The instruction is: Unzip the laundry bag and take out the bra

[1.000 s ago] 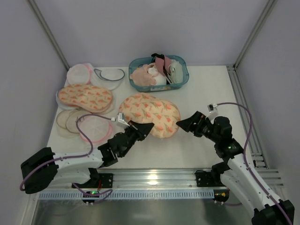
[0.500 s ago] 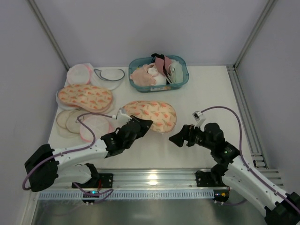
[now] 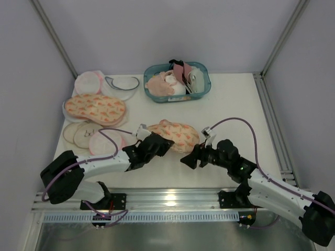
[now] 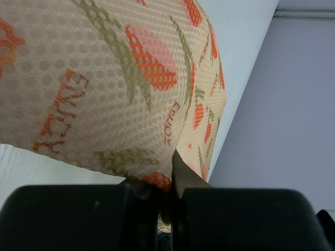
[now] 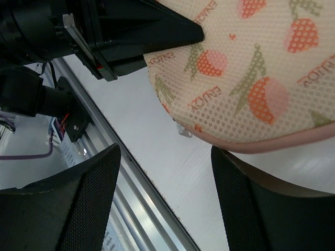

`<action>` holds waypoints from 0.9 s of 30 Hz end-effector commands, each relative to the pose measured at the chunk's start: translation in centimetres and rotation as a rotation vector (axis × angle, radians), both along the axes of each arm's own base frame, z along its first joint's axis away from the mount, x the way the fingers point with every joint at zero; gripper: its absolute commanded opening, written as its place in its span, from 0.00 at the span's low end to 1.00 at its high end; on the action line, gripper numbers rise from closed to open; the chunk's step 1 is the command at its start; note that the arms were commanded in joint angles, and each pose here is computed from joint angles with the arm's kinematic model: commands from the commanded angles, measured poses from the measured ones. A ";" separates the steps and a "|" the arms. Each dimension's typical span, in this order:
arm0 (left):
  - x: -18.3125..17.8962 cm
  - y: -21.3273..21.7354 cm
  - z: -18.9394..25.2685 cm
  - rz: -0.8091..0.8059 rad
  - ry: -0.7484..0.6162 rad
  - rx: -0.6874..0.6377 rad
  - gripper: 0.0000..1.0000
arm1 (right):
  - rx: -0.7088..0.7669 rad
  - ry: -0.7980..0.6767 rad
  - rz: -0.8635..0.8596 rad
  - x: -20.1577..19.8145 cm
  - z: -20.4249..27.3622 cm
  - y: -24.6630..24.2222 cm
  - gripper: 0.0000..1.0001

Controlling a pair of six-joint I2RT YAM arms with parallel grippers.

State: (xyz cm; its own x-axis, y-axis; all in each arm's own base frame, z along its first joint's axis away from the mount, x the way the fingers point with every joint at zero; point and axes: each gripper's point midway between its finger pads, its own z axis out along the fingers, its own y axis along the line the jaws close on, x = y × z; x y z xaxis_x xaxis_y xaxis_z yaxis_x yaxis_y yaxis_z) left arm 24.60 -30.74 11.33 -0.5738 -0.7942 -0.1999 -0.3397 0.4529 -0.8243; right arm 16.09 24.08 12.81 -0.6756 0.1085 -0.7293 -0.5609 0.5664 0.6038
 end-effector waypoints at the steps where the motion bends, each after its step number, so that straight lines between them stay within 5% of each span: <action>1: 1.0 -2.4 2.8 -0.013 -0.028 -0.128 0.00 | 0.023 -0.110 -0.009 1.5 2.1 1.6 0.73; 7: 1.0 -2.4 2.8 -0.007 -0.027 -0.139 0.00 | 0.010 -0.099 -0.001 1.8 1.4 3.2 0.51; 16: 0.6 -2.7 2.0 -0.028 -0.008 -0.141 0.00 | -0.022 -0.138 -0.074 2.9 1.9 3.1 0.48; 27: 0.1 -1.8 0.3 -0.020 0.006 -0.123 0.00 | -0.126 -0.119 -0.212 3.9 0.8 0.7 0.07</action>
